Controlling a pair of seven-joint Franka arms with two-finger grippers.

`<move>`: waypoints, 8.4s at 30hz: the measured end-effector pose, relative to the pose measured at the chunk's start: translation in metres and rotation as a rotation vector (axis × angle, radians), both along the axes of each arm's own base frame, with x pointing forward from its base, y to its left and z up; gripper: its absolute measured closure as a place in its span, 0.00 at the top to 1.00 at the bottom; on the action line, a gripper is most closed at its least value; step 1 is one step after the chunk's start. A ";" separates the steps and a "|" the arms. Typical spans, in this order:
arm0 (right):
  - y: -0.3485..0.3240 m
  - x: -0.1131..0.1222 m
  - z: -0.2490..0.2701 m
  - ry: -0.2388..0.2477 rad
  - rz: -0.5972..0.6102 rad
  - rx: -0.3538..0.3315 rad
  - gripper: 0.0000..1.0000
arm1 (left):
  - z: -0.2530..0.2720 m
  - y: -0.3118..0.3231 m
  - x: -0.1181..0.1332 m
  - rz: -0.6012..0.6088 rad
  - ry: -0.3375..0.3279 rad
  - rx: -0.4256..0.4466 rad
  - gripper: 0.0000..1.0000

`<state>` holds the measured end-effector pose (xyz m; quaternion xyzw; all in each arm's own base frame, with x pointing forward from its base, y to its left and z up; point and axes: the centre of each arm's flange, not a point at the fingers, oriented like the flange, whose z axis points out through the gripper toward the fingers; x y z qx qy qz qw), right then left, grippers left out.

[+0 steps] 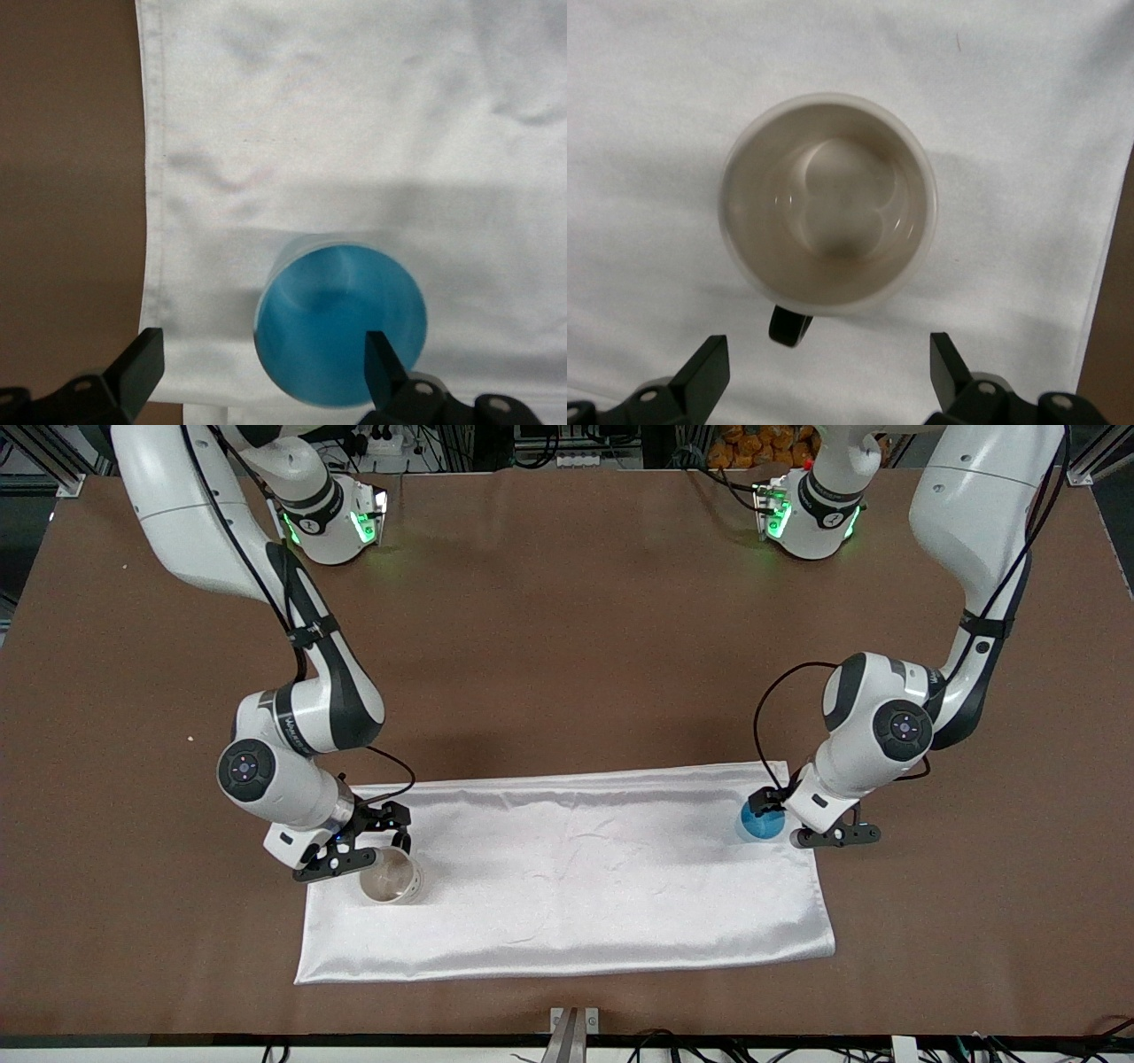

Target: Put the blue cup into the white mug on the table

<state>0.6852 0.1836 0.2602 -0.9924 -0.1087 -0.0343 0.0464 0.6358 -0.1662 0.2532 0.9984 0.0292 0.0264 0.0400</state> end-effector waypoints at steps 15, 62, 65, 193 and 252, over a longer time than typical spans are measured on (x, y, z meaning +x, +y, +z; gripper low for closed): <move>0.014 0.012 -0.019 -0.036 0.001 0.008 1.00 | -0.022 0.004 0.003 0.008 0.026 0.001 1.00; 0.048 0.008 -0.039 -0.046 -0.073 0.027 0.09 | -0.021 0.007 0.010 0.016 0.016 -0.003 0.04; 0.070 -0.002 -0.037 -0.014 -0.093 0.026 0.09 | -0.021 0.007 0.010 0.016 0.014 -0.003 0.04; -0.009 -0.115 0.122 0.061 -0.218 -0.093 1.00 | 0.127 -0.296 -0.129 0.171 0.094 -0.045 0.04; -0.160 -0.139 0.383 -0.010 -0.119 -0.084 1.00 | 0.082 -0.377 -0.142 0.196 0.001 -0.127 0.76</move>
